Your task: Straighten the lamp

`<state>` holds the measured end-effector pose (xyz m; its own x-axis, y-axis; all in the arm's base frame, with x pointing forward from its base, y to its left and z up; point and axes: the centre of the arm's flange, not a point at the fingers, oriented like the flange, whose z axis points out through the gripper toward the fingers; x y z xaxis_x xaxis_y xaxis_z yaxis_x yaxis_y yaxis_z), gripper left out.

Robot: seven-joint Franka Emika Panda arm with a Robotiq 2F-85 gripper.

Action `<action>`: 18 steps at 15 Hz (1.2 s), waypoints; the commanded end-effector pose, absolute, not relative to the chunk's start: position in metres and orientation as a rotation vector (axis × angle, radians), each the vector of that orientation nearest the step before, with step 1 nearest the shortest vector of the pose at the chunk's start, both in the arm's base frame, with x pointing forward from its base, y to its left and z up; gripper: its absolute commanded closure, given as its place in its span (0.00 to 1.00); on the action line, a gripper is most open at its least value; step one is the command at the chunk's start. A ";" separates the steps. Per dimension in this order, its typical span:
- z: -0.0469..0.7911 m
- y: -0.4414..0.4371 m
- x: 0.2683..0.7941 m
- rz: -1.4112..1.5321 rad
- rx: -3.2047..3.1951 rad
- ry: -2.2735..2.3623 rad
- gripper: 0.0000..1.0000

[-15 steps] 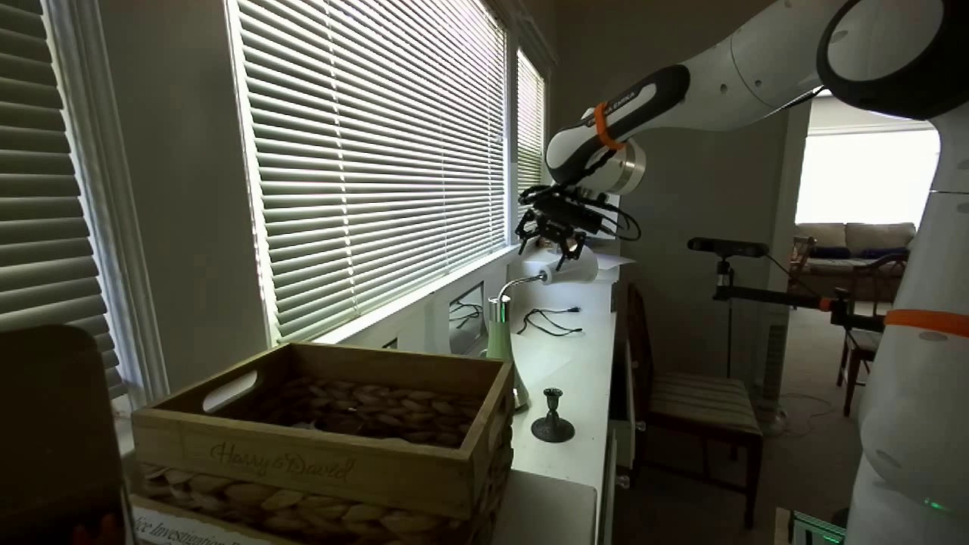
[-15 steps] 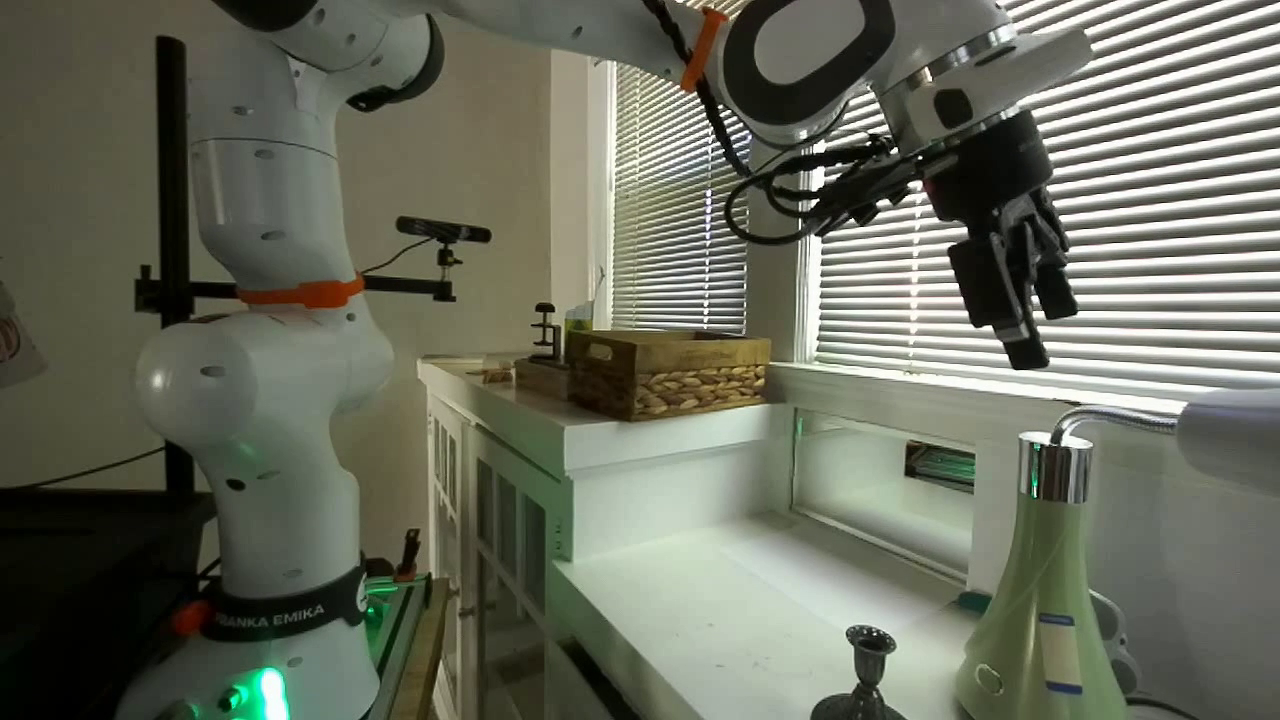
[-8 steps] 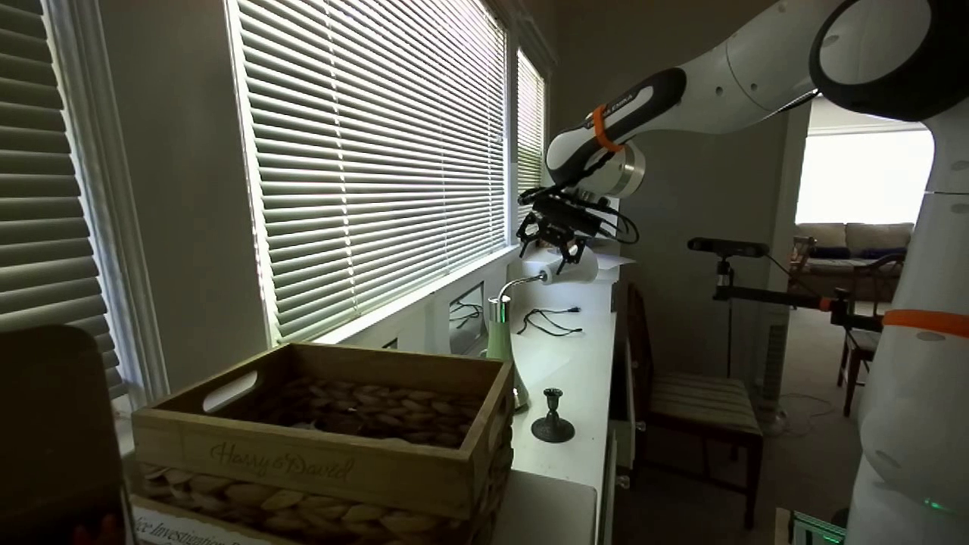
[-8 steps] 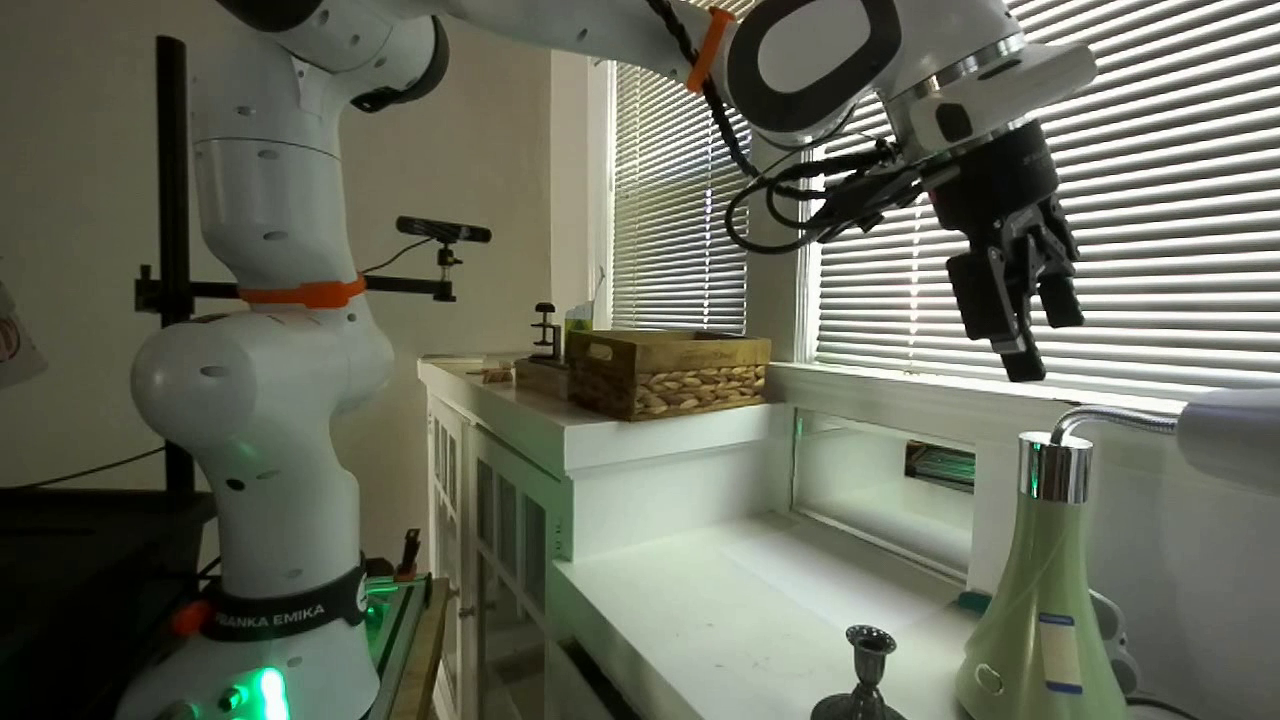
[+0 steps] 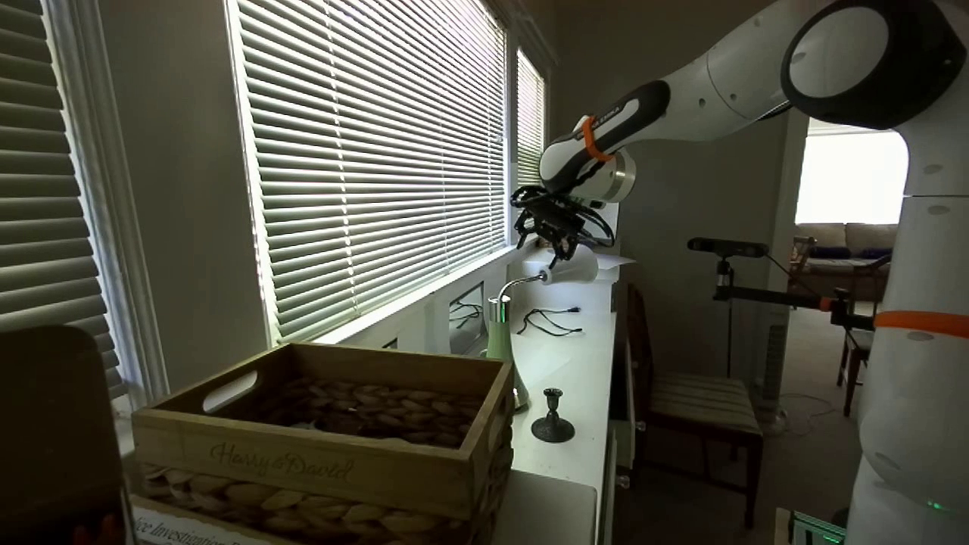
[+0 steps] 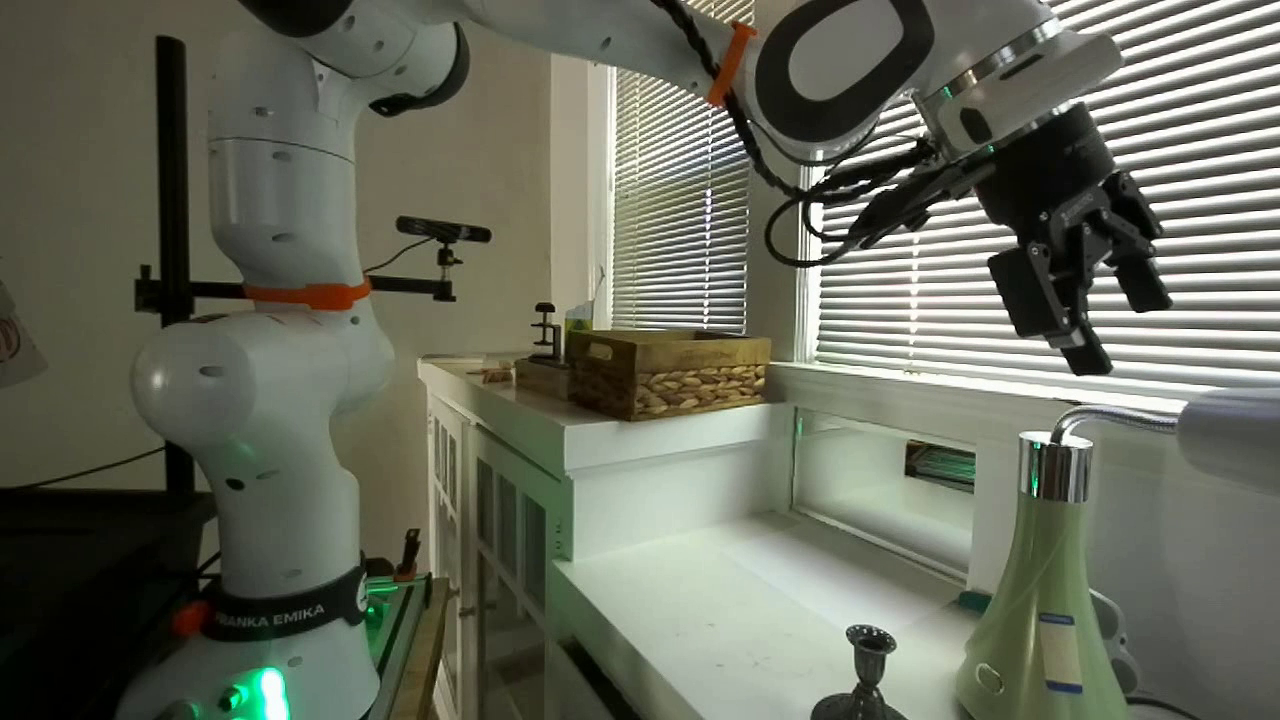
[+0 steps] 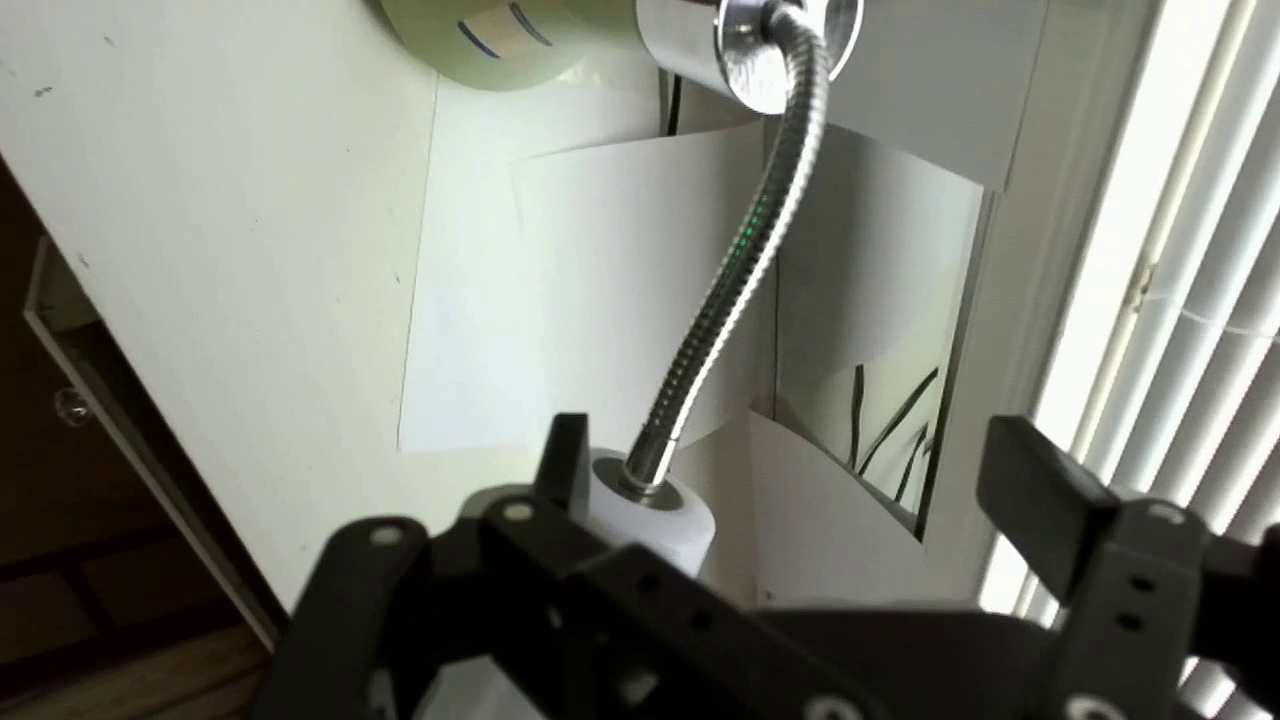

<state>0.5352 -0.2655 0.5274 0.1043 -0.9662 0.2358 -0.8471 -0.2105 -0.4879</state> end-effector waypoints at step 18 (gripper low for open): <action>0.484 -0.280 0.567 -0.629 -1.766 2.211 0.12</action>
